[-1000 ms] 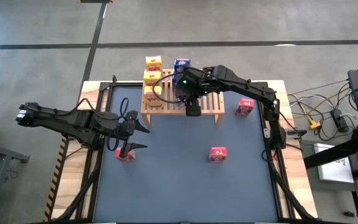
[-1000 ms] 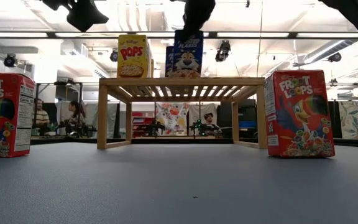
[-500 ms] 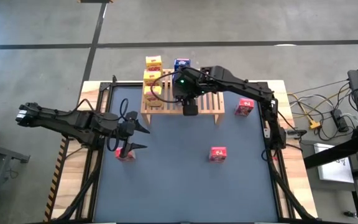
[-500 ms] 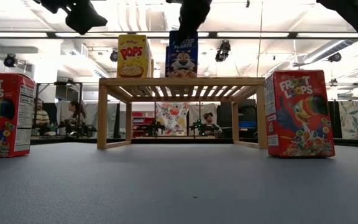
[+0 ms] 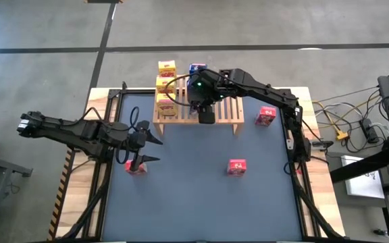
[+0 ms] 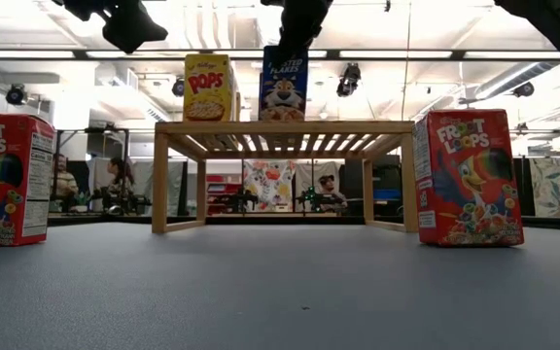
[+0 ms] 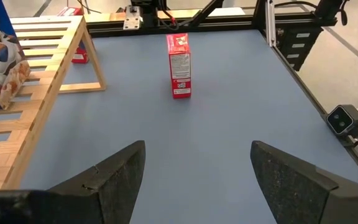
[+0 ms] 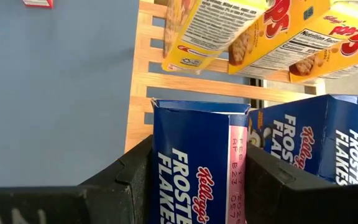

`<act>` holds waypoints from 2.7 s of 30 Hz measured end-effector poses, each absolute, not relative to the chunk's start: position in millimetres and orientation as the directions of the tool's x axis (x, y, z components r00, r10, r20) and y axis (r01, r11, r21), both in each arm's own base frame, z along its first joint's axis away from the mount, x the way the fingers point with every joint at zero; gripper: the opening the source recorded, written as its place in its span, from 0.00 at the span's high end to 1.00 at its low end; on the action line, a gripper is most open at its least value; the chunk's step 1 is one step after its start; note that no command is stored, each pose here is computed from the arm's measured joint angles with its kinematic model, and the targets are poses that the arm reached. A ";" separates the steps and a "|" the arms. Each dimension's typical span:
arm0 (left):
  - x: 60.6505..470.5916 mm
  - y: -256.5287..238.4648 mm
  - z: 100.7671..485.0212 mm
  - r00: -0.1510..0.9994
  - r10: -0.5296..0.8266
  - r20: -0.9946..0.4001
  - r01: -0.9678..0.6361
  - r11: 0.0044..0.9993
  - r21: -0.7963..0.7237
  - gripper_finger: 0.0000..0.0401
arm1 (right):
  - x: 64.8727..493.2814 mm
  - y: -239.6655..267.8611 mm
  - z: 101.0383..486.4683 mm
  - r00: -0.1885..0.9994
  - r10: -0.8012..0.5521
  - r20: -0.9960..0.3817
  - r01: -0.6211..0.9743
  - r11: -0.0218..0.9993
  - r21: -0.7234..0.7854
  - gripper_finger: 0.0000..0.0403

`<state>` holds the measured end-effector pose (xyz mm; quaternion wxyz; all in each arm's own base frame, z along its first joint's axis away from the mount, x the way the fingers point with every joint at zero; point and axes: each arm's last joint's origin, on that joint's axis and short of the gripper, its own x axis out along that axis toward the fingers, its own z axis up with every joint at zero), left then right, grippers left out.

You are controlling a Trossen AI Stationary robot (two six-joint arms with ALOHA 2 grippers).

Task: Stack cereal on shelf
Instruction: Put the blue cereal box on the shelf aligned with the other blue cereal boxes, then put the bottom left red cereal box on the shelf

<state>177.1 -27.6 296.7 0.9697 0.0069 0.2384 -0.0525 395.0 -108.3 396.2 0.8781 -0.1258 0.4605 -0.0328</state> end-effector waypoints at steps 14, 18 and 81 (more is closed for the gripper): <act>177.2 -27.6 296.9 0.882 -0.099 -0.461 0.106 0.994 -0.011 0.31 | 394.8 -107.8 396.7 0.581 -0.151 -0.800 -0.056 0.973 -0.224 0.54; 177.2 -27.6 297.1 0.882 -0.099 -0.460 0.106 0.994 -0.011 0.31 | 394.8 -108.0 396.7 0.580 -0.154 -0.800 -0.046 0.974 -0.221 0.48; 129.6 -36.5 258.8 0.615 -0.070 -0.785 -0.148 0.968 -0.202 0.42 | 224.9 62.4 312.8 0.935 -0.150 -0.322 0.078 0.971 -0.226 0.41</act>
